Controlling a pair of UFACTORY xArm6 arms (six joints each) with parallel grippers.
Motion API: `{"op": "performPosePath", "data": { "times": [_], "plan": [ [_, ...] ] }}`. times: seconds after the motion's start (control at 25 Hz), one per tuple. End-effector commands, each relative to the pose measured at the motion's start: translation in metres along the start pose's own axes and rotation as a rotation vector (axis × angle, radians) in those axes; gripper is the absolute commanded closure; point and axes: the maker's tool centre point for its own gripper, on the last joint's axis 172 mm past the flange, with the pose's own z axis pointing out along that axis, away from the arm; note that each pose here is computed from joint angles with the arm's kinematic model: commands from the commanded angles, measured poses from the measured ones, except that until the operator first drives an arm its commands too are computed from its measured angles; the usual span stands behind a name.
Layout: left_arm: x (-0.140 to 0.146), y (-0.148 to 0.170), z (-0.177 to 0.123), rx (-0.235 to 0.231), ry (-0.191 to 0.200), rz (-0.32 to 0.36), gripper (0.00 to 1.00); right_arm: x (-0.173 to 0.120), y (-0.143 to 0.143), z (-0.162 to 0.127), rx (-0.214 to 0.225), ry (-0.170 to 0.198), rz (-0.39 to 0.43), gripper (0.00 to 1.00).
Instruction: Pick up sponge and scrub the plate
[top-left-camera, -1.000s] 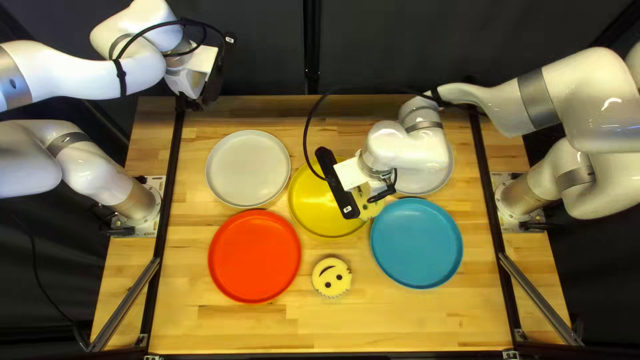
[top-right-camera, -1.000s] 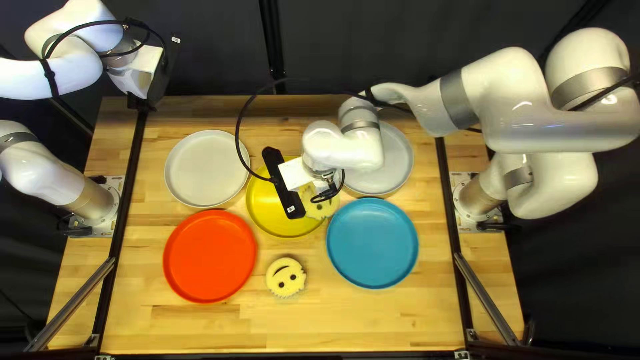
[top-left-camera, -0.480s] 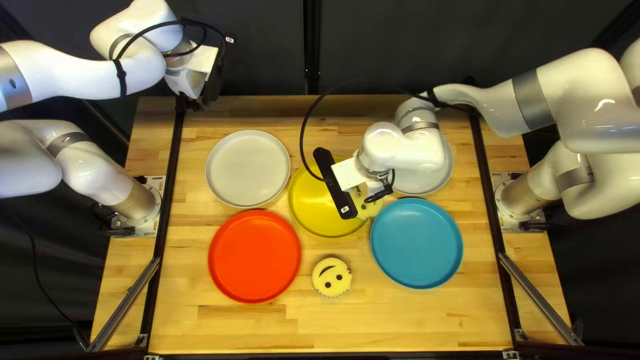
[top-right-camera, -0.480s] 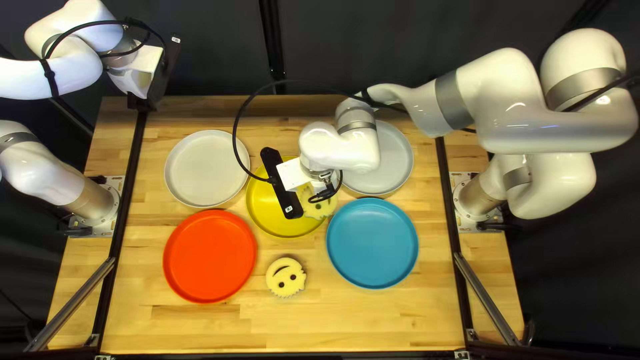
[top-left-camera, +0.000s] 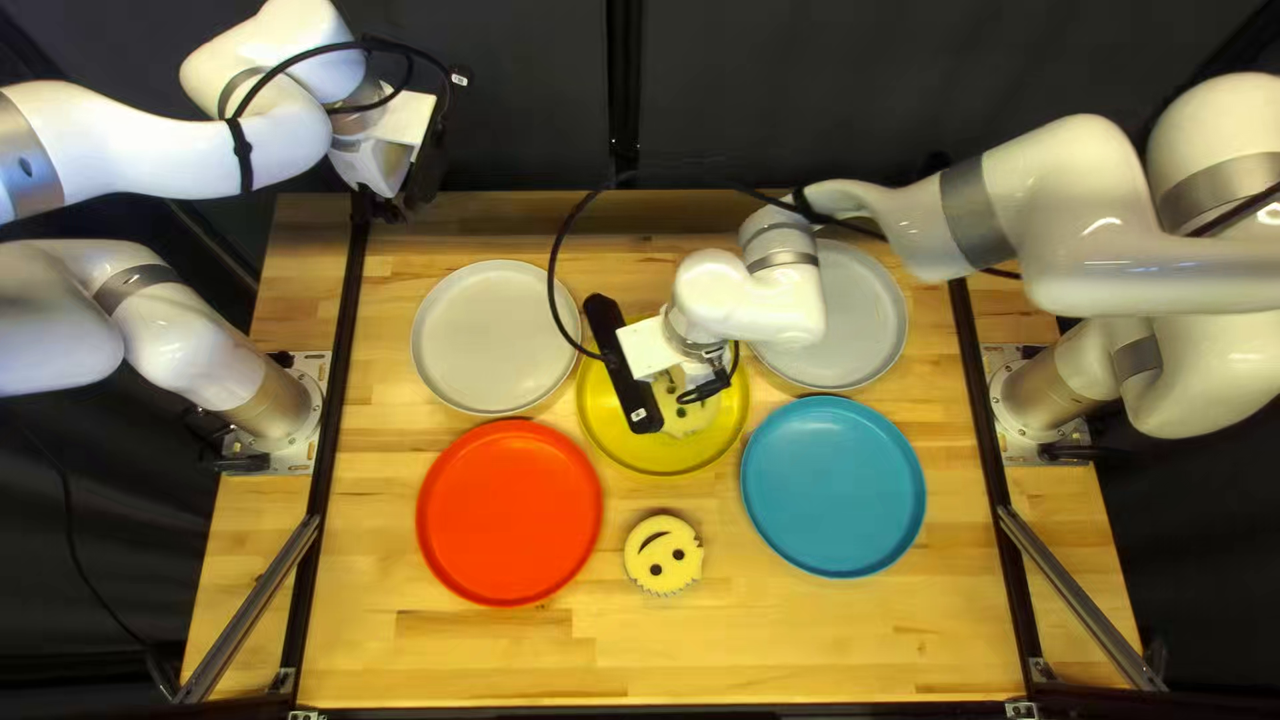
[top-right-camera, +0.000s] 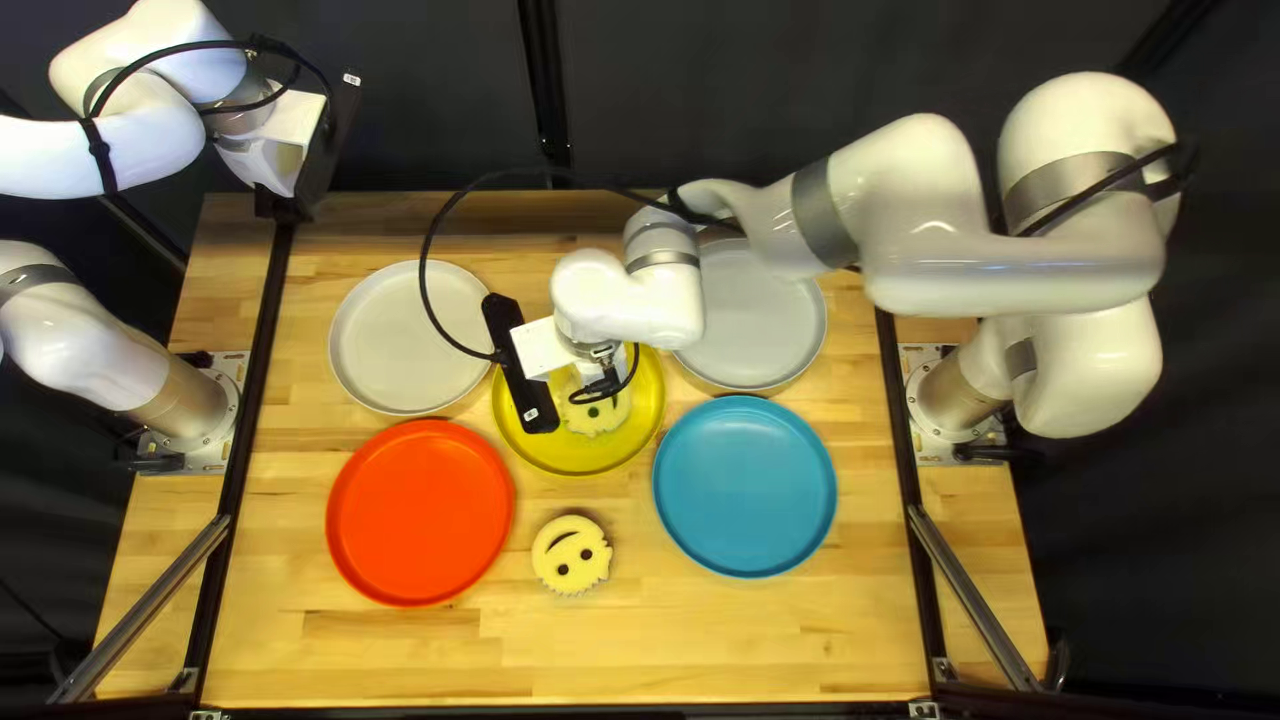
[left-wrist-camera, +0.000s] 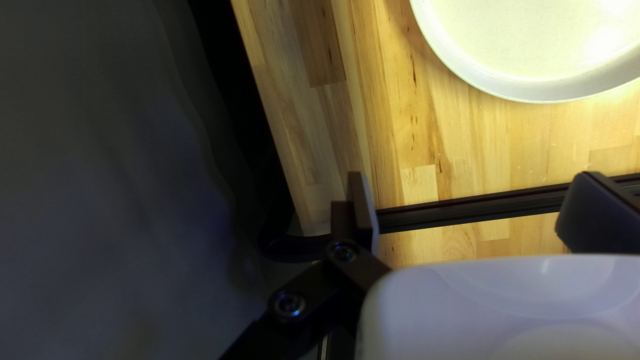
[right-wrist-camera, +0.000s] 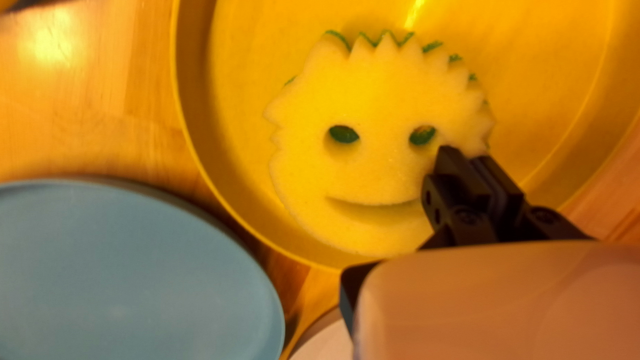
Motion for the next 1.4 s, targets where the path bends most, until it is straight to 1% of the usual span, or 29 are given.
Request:
{"op": "performPosePath", "data": {
  "times": [0.04,0.12,0.24,0.36,0.52,0.84,0.96,1.2,1.4],
  "plan": [
    [0.0,0.0,0.0,0.0,0.0,0.0,0.0,0.007,0.01,0.004,0.007,-0.008,0.038,1.0],
    [0.0,0.0,0.0,0.0,0.0,0.0,0.0,0.007,0.016,0.005,0.013,-0.019,0.053,1.0],
    [0.0,0.0,0.0,0.0,0.0,0.0,0.0,0.001,0.036,0.009,0.026,-0.035,0.085,1.0],
    [0.0,0.0,0.0,0.0,0.0,0.0,0.0,-0.003,0.049,0.012,0.04,-0.042,0.107,1.0],
    [0.0,0.0,0.0,0.0,0.0,0.0,0.0,0.0,0.046,0.012,0.042,-0.042,0.116,1.0],
    [0.0,0.0,0.0,0.0,0.0,0.0,0.0,0.013,0.013,0.005,0.026,-0.035,0.094,1.0],
    [0.0,0.0,0.0,0.0,0.0,0.0,0.0,0.019,0.007,0.004,0.018,-0.033,0.084,1.0],
    [0.0,0.0,0.0,0.0,0.0,0.0,0.0,0.02,0.023,0.011,0.023,-0.033,0.09,1.0],
    [0.0,0.0,0.0,0.0,0.0,0.0,0.0,0.018,0.047,0.02,0.033,-0.038,0.11,1.0]
  ]
}}
